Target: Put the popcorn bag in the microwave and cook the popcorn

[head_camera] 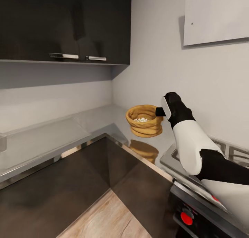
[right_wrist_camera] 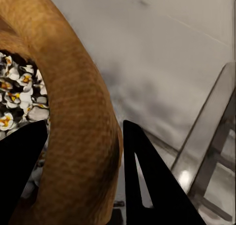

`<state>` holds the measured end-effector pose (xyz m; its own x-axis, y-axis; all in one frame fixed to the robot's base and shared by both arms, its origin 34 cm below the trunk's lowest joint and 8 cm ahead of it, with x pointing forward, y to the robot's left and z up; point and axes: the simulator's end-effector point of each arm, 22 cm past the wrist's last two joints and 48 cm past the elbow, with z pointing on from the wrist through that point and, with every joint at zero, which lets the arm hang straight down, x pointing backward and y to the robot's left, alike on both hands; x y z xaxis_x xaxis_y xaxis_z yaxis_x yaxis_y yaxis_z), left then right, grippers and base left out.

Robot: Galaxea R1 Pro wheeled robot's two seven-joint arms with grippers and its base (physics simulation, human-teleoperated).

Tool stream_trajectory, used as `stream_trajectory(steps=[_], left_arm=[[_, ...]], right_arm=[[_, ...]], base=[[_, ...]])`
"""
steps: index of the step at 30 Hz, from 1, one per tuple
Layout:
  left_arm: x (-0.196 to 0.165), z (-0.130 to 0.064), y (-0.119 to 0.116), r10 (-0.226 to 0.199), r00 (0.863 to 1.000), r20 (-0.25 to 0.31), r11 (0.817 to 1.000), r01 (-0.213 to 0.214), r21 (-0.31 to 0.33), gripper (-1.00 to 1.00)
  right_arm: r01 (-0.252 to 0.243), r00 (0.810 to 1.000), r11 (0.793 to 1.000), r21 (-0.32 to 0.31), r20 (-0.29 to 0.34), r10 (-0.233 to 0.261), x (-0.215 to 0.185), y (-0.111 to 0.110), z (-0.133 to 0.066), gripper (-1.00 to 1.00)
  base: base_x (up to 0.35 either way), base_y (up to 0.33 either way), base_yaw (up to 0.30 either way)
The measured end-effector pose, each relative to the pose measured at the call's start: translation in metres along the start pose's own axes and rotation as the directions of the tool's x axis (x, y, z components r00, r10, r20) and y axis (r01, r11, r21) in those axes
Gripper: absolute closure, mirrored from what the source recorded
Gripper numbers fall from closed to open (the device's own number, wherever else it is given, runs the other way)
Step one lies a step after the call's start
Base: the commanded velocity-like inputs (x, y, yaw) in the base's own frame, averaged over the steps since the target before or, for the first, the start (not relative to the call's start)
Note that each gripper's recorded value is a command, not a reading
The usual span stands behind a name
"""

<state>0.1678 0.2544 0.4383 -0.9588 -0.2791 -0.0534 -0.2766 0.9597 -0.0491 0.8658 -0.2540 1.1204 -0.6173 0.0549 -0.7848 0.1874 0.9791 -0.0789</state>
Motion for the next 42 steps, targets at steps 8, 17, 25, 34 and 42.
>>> stream_trajectory(steps=[8,17,25,34,42], left_arm=[[0.000,0.000,-0.001,0.003,1.000,0.000,1.000,-0.003,0.001,-1.00],[0.000,0.000,-0.001,0.003,1.000,-0.001,1.000,-0.003,0.002,-1.00],[0.001,0.000,-0.002,0.003,1.000,-0.001,1.000,-0.003,0.003,-1.00],[0.002,0.000,-0.003,0.002,1.000,-0.003,1.000,-0.002,0.004,-1.00],[0.002,0.000,-0.001,0.000,1.000,-0.005,1.000,0.000,0.000,-1.00]], right_arm=[[-0.101,0.995,0.978,-0.180,-0.037,0.096,0.004,0.038,-0.003,1.00],[-0.105,0.994,0.978,-0.180,-0.028,0.101,0.000,0.036,-0.005,1.00],[-0.100,0.995,0.980,-0.172,-0.026,0.096,0.000,0.034,-0.005,1.00],[-0.093,0.996,0.980,-0.175,-0.018,0.091,-0.002,0.038,-0.008,1.00],[-0.094,0.995,0.980,-0.173,-0.024,0.092,0.001,0.039,-0.007,1.00]], base=[[-0.347,0.000,0.000],[-0.347,0.000,0.000],[-0.348,0.000,0.000],[-0.347,0.000,0.000],[-0.348,0.000,0.000]])
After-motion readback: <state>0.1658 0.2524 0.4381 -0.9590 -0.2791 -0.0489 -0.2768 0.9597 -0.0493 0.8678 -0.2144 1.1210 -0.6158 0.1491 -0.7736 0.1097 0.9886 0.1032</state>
